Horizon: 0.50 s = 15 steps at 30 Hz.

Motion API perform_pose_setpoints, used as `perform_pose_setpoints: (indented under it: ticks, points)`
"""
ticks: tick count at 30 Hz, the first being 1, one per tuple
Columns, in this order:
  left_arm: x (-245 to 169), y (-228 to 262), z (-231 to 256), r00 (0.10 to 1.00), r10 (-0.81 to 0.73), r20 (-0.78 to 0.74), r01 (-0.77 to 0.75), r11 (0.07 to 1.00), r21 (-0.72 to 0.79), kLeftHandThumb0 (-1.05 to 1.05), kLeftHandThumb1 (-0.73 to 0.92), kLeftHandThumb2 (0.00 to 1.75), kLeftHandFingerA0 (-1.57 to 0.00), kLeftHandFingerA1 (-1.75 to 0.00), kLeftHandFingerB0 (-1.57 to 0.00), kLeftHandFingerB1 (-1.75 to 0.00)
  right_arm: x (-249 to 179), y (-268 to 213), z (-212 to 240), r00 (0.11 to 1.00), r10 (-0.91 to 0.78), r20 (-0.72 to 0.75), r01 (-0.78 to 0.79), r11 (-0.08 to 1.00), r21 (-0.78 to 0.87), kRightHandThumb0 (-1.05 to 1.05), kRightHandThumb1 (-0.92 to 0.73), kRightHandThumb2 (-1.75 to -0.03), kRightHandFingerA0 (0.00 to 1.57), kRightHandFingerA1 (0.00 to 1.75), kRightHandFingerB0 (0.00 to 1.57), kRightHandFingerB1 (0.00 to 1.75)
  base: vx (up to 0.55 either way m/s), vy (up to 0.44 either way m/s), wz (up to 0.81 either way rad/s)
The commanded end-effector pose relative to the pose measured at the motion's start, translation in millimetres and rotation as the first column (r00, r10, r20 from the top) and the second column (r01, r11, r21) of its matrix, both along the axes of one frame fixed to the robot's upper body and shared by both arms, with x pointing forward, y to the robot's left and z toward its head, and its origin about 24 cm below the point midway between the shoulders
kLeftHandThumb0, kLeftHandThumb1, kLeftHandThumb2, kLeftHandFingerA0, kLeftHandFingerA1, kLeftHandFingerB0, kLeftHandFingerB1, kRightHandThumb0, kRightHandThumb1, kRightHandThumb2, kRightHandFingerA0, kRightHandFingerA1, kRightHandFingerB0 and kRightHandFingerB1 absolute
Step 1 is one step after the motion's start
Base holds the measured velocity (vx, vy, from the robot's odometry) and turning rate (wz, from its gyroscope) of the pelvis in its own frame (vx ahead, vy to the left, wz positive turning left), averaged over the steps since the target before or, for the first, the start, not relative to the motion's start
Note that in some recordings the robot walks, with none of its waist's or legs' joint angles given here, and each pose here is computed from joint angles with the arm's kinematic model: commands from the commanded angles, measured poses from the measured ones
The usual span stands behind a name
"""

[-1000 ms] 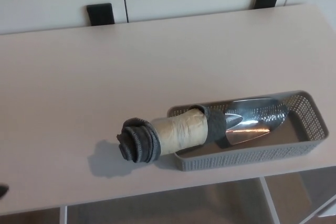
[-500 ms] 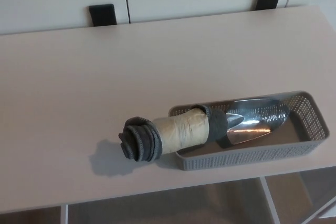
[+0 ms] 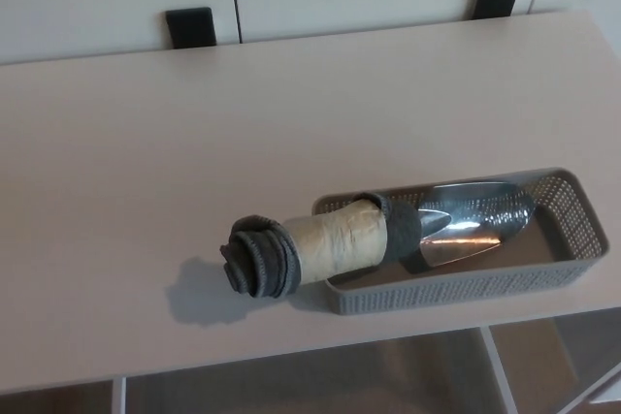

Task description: The robot walks towards a desk on which a shovel is kept on the left hand side and a container is kept on the right hand side. The robot picks up the shovel using its left hand and places it in the container.

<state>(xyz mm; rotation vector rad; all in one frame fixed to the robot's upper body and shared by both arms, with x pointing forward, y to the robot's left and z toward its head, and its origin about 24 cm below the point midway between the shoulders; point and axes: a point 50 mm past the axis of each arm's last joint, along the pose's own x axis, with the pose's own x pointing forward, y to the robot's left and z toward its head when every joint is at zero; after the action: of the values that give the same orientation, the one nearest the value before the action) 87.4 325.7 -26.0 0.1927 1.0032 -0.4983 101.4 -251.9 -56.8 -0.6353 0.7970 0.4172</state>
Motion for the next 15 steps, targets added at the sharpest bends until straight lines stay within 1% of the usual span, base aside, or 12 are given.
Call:
perform_pose_setpoints:
  ticks: [1, 2, 3, 5, 6, 7, 8, 9, 10, 14, 15]
  points:
    - [48, -27, -46, 0.98, -0.155, 0.128, 0.109, 0.945, 0.309, -0.85, 0.86, 0.66, -0.03, -0.34, -0.06, -0.29, -1, -11, 2, 0.979, -0.177, 0.105, 0.174, 0.984, 0.031, -0.37, -0.52, -1.06, 0.01, 0.48, 0.01, 0.49, 0.0, 0.0, 0.0]
    - [47, -26, -46, 0.98, -0.155, 0.127, 0.109, 0.944, 0.313, -0.85, 0.86, 0.66, -0.03, -0.34, -0.06, -0.29, -2, -10, 2, 0.979, -0.176, 0.104, 0.174, 0.984, 0.034, -0.37, -0.52, -1.06, 0.01, 0.48, 0.01, 0.49, 0.0, 0.0, 0.0]
    - [45, -32, -52, 0.982, -0.144, 0.12, 0.098, 0.94, 0.328, -0.88, 0.71, 1.1, -0.02, -0.35, -0.07, -0.28, -4, -8, 2, 0.978, -0.182, 0.1, 0.178, 0.983, 0.041, -0.37, -0.53, -1.06, 0.0, 0.49, 0.0, 0.49, 0.0, 0.0, 0.0]
    - [38, -44, -65, 0.984, -0.143, 0.104, 0.098, 0.933, 0.347, -0.87, 0.71, 1.12, 0.0, -0.4, -0.06, -0.3, -4, -8, 2, 0.981, -0.167, 0.099, 0.165, 0.986, 0.029, -0.38, -0.52, -1.07, 0.0, 0.49, 0.0, 0.49, 0.0, 0.0, 0.0]
    - [35, -46, -68, 0.986, -0.132, 0.101, 0.091, 0.937, 0.338, -0.85, 0.71, 1.12, 0.0, -0.36, -0.06, -0.29, -2, -8, 3, 0.981, -0.165, 0.101, 0.163, 0.986, 0.03, -0.38, -0.52, -1.07, 0.0, 0.49, 0.0, 0.49, 0.0, 0.0, 0.0]
    - [25, -45, -73, 0.992, -0.103, 0.07, 0.076, 0.945, 0.318, -0.85, 0.9, 0.68, -0.06, -0.3, -0.05, -0.26, -1, -9, 3, 0.98, -0.171, 0.101, 0.167, 0.985, 0.048, -0.39, -0.51, -1.06, 0.0, 0.5, 0.0, 0.49, 0.0, 0.0, 0.0]
    - [24, -45, -74, 0.992, -0.102, 0.068, 0.076, 0.945, 0.319, -0.85, 0.9, 0.68, -0.06, -0.3, -0.05, -0.26, -1, -9, 3, 0.98, -0.172, 0.101, 0.168, 0.985, 0.05, -0.39, -0.51, -1.06, 0.0, 0.5, 0.0, 0.49, 0.0, 0.0, 0.0]
    - [28, -42, -72, 0.994, -0.088, 0.061, 0.064, 0.946, 0.317, -0.84, 0.71, 1.11, 0.0, -0.3, -0.1, -0.26, 8, -9, 4, 0.979, -0.165, 0.117, 0.16, 0.986, 0.045, -0.39, -0.5, -1.06, 0.0, 0.49, 0.0, 0.49, 0.0, 0.0, 0.0]
    - [28, -39, -71, 0.992, -0.108, 0.067, 0.08, 0.94, 0.331, -0.89, 0.75, 1.13, 0.0, -0.32, -0.12, -0.25, 10, -9, 5, 0.979, -0.165, 0.121, 0.159, 0.986, 0.052, -0.39, -0.51, -1.06, 0.0, 0.49, 0.0, 0.49, 0.0, 0.0, 0.0]
    - [27, -28, -64, 0.987, -0.13, 0.097, 0.09, 0.938, 0.336, -0.9, 0.75, 1.13, 0.0, -0.33, -0.11, -0.26, 16, -10, 6, 0.98, -0.159, 0.123, 0.153, 0.987, 0.056, -0.38, -0.5, -1.05, 0.0, 0.49, 0.0, 0.49, 0.0, 0.0, 0.0]
    - [26, -27, -63, 0.985, -0.138, 0.102, 0.095, 0.933, 0.346, -0.9, 0.75, 1.14, 0.0, -0.36, -0.12, -0.26, 15, -10, 6, 0.98, -0.158, 0.122, 0.153, 0.987, 0.053, -0.39, -0.49, -1.05, 0.0, 0.49, 0.0, 0.49, 0.0, 0.0, 0.0]
